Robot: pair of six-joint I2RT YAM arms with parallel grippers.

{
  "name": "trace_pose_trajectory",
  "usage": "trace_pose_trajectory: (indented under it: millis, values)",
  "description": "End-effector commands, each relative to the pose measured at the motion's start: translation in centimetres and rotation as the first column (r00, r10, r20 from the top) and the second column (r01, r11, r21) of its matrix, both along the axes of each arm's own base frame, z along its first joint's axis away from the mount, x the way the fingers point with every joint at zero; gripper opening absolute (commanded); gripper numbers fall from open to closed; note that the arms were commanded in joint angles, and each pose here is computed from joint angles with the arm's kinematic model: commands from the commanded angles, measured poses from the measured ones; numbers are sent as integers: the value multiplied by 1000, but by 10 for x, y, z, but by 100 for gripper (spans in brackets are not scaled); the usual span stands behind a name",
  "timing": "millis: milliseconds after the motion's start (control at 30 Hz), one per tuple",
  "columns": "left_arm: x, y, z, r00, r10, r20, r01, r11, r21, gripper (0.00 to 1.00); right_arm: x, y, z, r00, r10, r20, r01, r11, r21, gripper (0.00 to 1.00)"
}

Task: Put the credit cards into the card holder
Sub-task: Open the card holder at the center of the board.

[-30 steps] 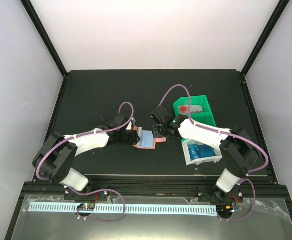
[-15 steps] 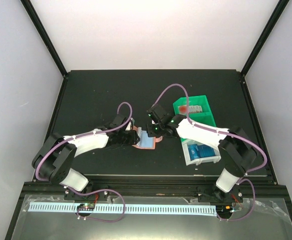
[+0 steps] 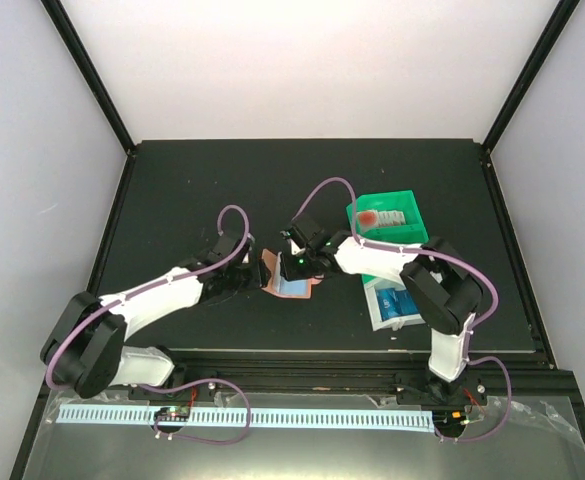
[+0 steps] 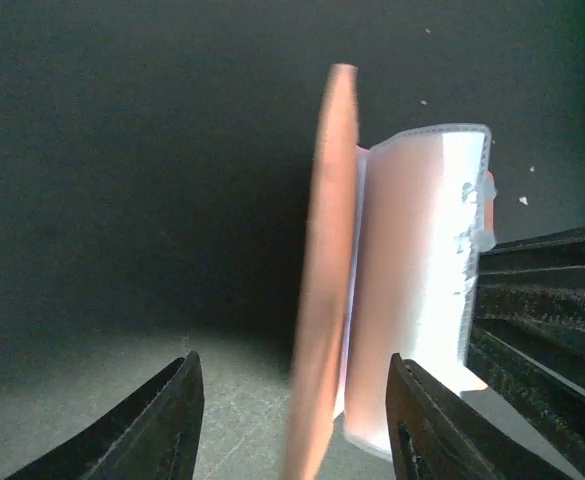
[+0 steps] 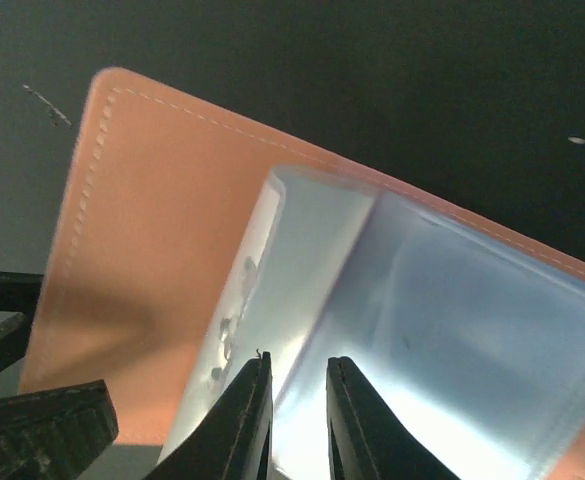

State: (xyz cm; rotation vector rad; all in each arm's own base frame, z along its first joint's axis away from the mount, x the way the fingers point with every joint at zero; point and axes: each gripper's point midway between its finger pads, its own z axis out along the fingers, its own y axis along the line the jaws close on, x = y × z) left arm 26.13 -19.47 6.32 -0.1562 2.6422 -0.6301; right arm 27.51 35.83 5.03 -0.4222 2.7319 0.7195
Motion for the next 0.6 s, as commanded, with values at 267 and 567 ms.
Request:
trace_pose_trajectory:
  millis: [267, 567]
  values:
    - [-9, 32, 31, 989, 76, 124, -81, 996, 37, 76, 1, 45, 3, 995, 96, -34, -90, 986, 139, 23]
    - [-19, -4, 37, 994, -32, 100, 46, 989, -143, 35, -5, 30, -41, 993, 14, -117, -8, 998, 59, 23]
